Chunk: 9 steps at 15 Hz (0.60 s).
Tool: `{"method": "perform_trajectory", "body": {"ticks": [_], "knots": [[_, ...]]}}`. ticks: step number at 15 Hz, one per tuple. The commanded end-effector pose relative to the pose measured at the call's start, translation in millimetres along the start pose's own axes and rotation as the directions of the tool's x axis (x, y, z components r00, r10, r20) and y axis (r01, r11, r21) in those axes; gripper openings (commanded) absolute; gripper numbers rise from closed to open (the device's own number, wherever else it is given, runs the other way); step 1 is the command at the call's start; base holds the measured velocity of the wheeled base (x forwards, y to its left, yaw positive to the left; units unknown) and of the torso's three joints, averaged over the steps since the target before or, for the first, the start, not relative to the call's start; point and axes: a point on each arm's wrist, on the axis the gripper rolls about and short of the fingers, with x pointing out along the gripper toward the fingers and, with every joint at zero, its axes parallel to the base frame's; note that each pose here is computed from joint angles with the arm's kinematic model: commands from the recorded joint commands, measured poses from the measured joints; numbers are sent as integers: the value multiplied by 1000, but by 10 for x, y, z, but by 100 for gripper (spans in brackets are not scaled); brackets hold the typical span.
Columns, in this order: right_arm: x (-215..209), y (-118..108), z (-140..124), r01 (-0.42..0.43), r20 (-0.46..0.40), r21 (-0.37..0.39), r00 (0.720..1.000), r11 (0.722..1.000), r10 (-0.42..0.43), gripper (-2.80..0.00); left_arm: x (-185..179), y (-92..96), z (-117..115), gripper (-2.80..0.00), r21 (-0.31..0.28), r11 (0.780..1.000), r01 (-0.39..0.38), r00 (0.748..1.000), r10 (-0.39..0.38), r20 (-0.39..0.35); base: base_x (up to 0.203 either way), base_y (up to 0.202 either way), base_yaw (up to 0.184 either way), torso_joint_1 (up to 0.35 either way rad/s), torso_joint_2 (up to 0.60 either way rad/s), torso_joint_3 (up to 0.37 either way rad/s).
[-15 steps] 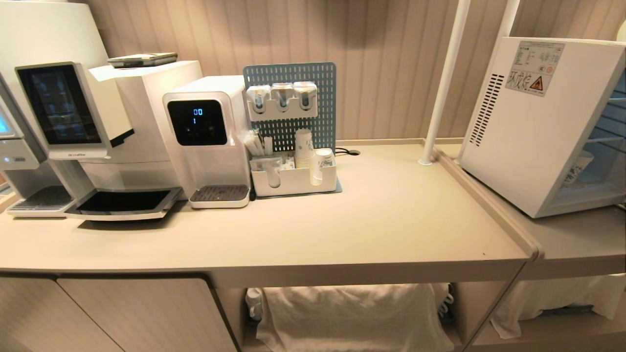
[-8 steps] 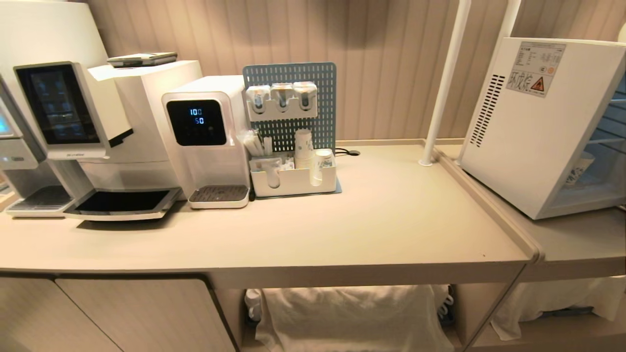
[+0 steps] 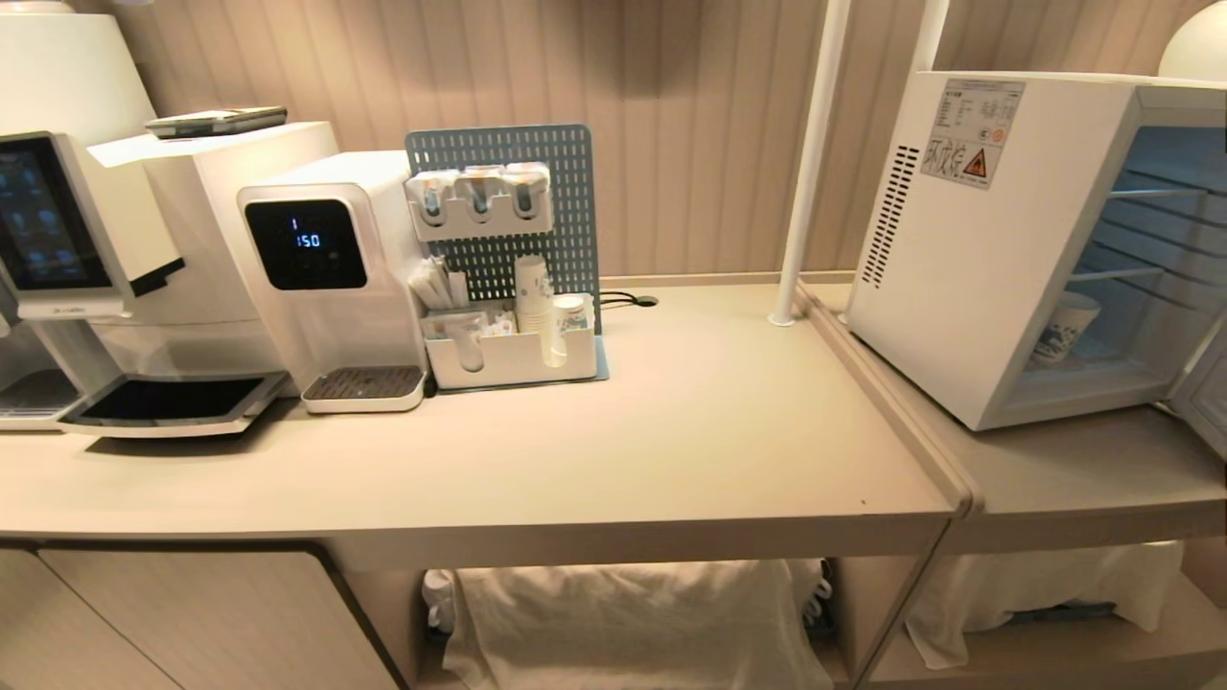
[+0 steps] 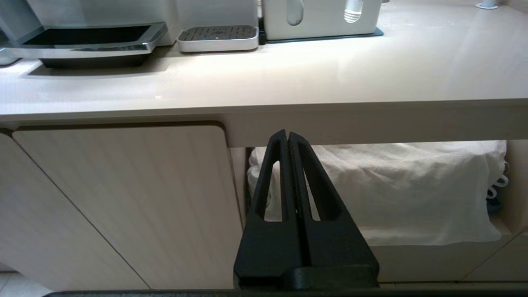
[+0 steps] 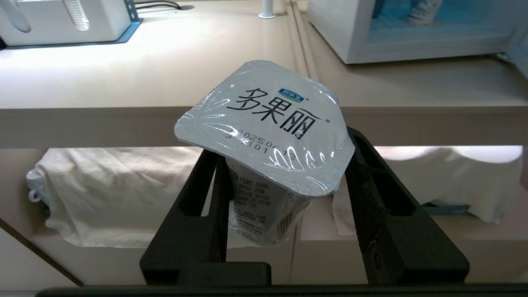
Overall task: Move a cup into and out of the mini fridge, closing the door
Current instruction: Put the yoghurt in the freezer
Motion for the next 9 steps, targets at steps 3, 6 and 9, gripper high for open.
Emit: {"method": "perform_trajectory", "body": {"ticks": [3, 6, 9], "knots": [[3, 0, 4, -1, -5, -1, 1000, 1000, 1, -280, 1, 0, 0, -280, 0, 1000, -1, 1000, 1, -2, 0, -192, -2, 2, 2, 1], [1, 0, 3, 0, -4, -1, 1000, 1000, 0, -280, 0, 0, 0, -280, -2, 1000, -1, 1000, 1, 0, 0, -196, -1, 2, 1, 4], [1, 0, 3, -1, -4, -1, 1000, 1000, 1, -280, 1, 0, 0, -280, -5, 1000, -1, 1000, 1, -2, 0, -195, -4, 5, 2, 6]]}}
